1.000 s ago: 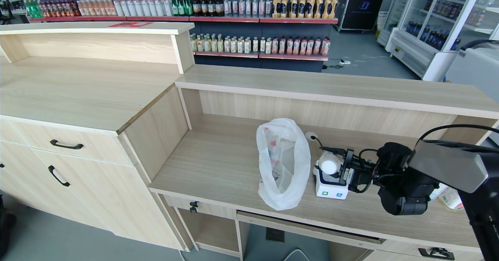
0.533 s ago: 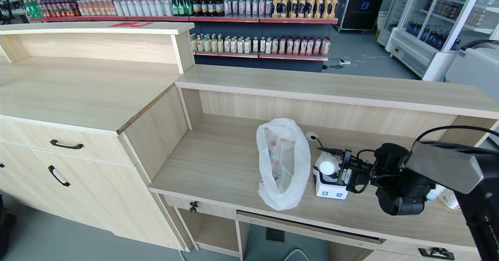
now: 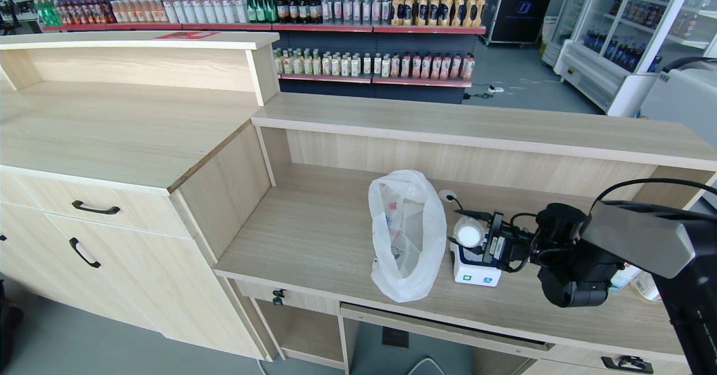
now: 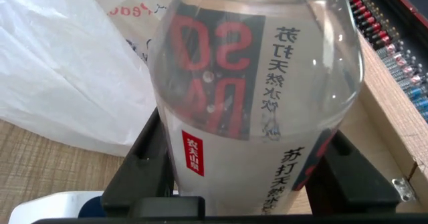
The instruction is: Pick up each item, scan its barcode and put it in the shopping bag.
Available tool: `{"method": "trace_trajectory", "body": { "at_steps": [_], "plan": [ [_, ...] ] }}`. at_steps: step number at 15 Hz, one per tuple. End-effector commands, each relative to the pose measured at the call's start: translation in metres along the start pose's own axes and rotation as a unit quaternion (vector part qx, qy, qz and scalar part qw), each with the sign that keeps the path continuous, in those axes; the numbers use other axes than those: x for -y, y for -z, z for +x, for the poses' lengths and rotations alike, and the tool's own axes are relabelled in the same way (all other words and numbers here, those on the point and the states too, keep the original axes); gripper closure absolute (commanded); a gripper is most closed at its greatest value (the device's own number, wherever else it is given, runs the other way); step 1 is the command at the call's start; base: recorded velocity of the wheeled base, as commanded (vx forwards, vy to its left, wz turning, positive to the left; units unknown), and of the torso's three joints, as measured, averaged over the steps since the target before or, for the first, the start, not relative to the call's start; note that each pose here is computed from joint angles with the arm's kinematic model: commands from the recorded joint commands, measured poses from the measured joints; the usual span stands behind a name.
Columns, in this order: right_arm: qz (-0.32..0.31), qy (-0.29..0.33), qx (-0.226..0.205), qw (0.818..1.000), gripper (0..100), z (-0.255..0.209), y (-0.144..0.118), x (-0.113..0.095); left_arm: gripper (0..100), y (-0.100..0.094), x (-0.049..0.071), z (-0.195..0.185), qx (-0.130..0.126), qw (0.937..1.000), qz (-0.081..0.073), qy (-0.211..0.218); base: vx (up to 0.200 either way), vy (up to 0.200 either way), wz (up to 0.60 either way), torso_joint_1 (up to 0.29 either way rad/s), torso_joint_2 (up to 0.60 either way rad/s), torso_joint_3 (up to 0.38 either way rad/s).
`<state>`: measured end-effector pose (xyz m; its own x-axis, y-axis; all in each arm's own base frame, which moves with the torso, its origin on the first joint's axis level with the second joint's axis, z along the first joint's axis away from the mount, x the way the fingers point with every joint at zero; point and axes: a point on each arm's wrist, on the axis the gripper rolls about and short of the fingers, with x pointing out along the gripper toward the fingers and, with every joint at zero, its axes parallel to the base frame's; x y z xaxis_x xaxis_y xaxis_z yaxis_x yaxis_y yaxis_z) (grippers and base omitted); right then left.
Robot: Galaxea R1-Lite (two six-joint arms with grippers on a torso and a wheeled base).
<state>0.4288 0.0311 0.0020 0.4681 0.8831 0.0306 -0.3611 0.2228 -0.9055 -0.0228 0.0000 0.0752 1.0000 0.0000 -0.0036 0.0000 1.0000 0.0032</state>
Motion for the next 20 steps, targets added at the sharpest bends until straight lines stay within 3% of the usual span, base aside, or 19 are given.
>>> {"method": "trace_trajectory", "body": {
  "at_steps": [1,4,6,9,10,12,17,20],
  "plan": [
    [0.019,0.026,0.002,0.999,100,-0.008,-0.017,0.042,0,0.0,0.0,0.0,0.0,1.0,0.0,0.0,0.0,0.0,0.0,0.0,0.0,0.0],
    [0.137,0.07,-0.029,0.988,100,-0.05,-0.049,0.101,0,0.0,0.0,0.0,0.0,1.0,0.0,0.0,0.0,0.0,0.0,0.0,0.0,0.0],
    [0.215,0.135,-0.091,0.963,100,-0.076,-0.072,0.119,0,0.0,0.0,0.0,0.0,1.0,0.0,0.0,0.0,0.0,0.0,0.0,0.0,0.0],
    [0.347,0.308,-0.186,0.866,100,-0.086,-0.097,0.134,0,0.0,0.0,0.0,0.0,1.0,0.0,0.0,0.0,0.0,0.0,0.0,0.0,0.0],
    [0.385,0.352,-0.228,0.822,100,-0.082,-0.101,0.133,0,0.0,0.0,0.0,0.0,1.0,0.0,0.0,0.0,0.0,0.0,0.0,0.0,0.0],
    [0.391,0.379,-0.271,0.794,100,-0.085,-0.108,0.124,0,0.0,0.0,0.0,0.0,1.0,0.0,0.0,0.0,0.0,0.0,0.0,0.0,0.0],
    [0.302,0.368,-0.29,0.83,100,-0.089,-0.123,0.125,0,0.0,0.0,0.0,0.0,1.0,0.0,0.0,0.0,0.0,0.0,0.0,0.0,0.0],
    [0.282,0.355,-0.308,0.837,100,-0.091,-0.12,0.124,0,0.0,0.0,0.0,0.0,1.0,0.0,0.0,0.0,0.0,0.0,0.0,0.0,0.0]
  ]
}}
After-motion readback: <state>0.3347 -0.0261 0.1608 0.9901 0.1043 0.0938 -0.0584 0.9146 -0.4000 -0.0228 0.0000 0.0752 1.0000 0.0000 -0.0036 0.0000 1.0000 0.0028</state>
